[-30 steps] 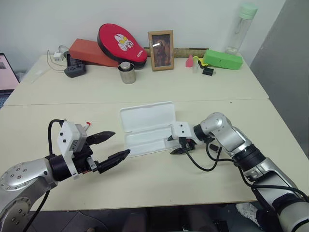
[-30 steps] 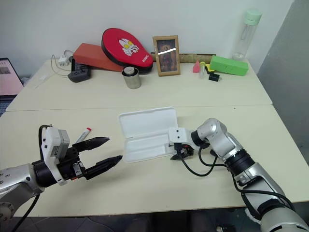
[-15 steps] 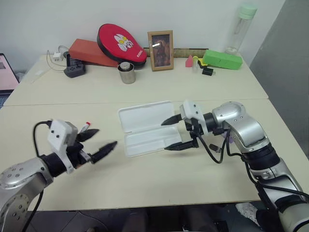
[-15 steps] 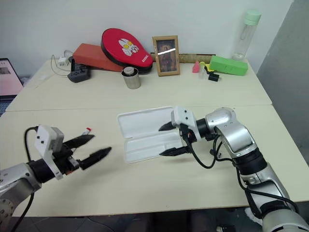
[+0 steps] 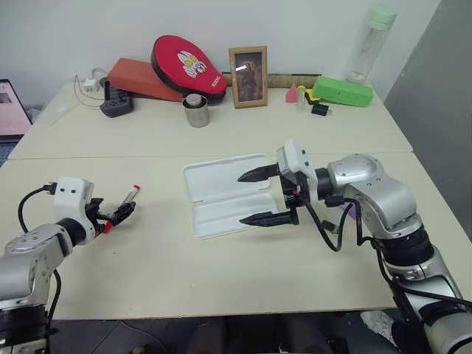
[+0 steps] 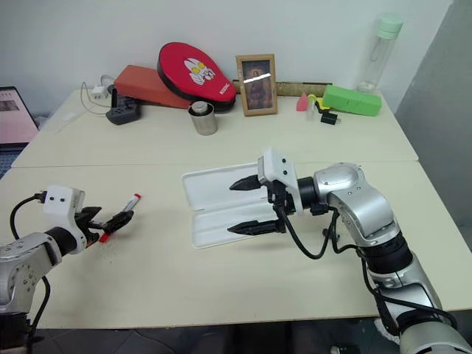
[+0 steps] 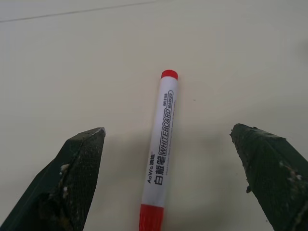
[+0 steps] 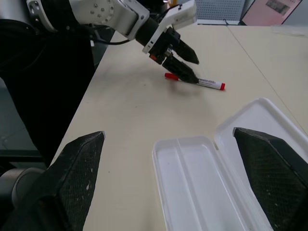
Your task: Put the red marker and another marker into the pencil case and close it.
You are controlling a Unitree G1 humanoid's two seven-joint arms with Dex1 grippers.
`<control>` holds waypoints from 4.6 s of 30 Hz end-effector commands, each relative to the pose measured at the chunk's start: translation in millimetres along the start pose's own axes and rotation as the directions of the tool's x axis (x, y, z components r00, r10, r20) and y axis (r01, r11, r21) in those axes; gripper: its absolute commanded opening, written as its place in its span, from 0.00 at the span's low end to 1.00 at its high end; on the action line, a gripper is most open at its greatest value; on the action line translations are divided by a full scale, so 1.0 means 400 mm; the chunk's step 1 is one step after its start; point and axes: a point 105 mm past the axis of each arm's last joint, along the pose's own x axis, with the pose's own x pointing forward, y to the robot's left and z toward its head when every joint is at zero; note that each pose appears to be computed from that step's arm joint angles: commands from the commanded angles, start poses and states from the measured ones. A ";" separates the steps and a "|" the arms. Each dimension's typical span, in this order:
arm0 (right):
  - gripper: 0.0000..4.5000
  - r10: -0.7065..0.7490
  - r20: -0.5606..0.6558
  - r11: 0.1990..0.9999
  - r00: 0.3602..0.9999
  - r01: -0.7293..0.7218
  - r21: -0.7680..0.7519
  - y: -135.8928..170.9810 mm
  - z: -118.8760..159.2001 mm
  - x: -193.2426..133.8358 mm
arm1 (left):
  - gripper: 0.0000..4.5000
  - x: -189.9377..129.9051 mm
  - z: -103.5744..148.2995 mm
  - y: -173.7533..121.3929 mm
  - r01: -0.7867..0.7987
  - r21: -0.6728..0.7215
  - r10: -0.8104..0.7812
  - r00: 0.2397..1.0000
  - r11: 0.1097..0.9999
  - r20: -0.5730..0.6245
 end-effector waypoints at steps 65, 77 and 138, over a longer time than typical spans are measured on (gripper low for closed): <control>1.00 -0.371 -0.093 0.924 0.924 0.377 0.060 0.010 -0.029 -0.250 | 0.09 0.068 0.183 -0.539 0.732 0.555 -0.770 0.593 0.395 -0.235; 1.00 -0.414 -0.098 0.905 0.905 0.421 0.066 0.021 -0.032 -0.258 | 0.09 0.101 0.197 -0.536 0.705 0.633 -0.738 0.604 0.320 -0.300; 0.63 -0.585 -0.635 0.503 0.505 0.840 0.206 -0.069 -0.420 -0.457 | 1.00 -0.071 0.372 -0.712 0.761 0.560 -0.945 0.272 0.327 0.183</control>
